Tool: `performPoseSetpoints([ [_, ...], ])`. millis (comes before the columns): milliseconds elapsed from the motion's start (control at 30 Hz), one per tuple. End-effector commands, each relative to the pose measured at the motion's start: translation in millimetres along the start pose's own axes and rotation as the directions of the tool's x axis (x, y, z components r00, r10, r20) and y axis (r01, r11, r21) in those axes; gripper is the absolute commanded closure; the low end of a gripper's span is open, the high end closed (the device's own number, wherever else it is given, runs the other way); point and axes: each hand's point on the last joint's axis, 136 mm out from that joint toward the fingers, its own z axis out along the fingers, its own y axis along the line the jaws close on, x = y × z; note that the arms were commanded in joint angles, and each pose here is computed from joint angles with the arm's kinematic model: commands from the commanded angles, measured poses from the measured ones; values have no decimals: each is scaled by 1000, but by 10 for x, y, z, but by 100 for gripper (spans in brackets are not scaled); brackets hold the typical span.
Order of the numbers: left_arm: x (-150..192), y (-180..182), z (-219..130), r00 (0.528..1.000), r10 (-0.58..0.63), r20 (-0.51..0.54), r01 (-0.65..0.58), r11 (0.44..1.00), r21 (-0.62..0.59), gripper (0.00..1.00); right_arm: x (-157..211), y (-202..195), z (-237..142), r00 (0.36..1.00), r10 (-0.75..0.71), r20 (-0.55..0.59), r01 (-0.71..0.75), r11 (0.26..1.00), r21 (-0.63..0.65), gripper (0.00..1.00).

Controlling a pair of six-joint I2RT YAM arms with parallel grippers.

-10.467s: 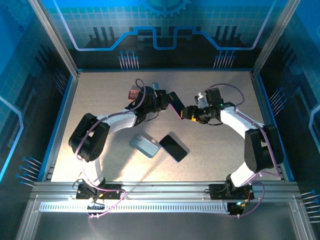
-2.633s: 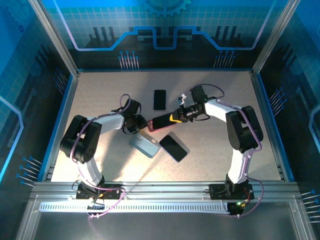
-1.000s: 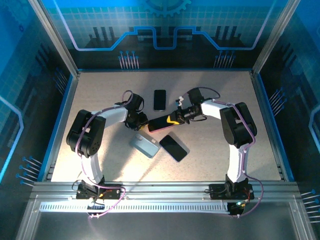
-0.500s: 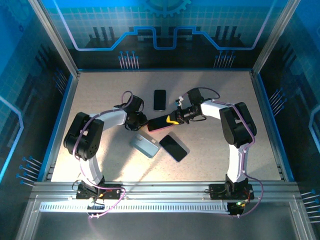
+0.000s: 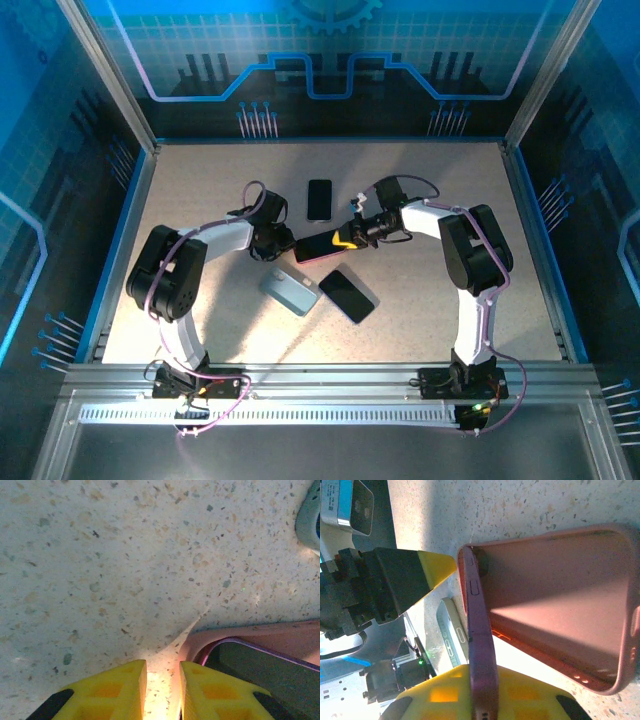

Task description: Put the phone into the phone case

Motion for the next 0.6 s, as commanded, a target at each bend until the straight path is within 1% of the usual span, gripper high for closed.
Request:
performPoseSetpoints([
  [0, 12, 64, -128, 999, 20, 26, -19, 999, -29, 76, 85, -203, 98, 999, 43, -10, -42, 997, 65, 100],
  [100, 25, 92, -147, 1000, 20, 22, -19, 999, -44, 76, 82, -207, 101, 999, 42, -10, -42, 997, 65, 100],
  [333, 74, 95, -1, 1000, 5, -12, -6, 999, -39, 76, 92, -210, 105, 999, 47, -13, -46, 997, 62, 100],
  [567, 71, -31, 110, 999, 17, -32, -18, 1000, -23, 76, 92, -213, 103, 999, 49, -14, -48, 997, 66, 100],
])
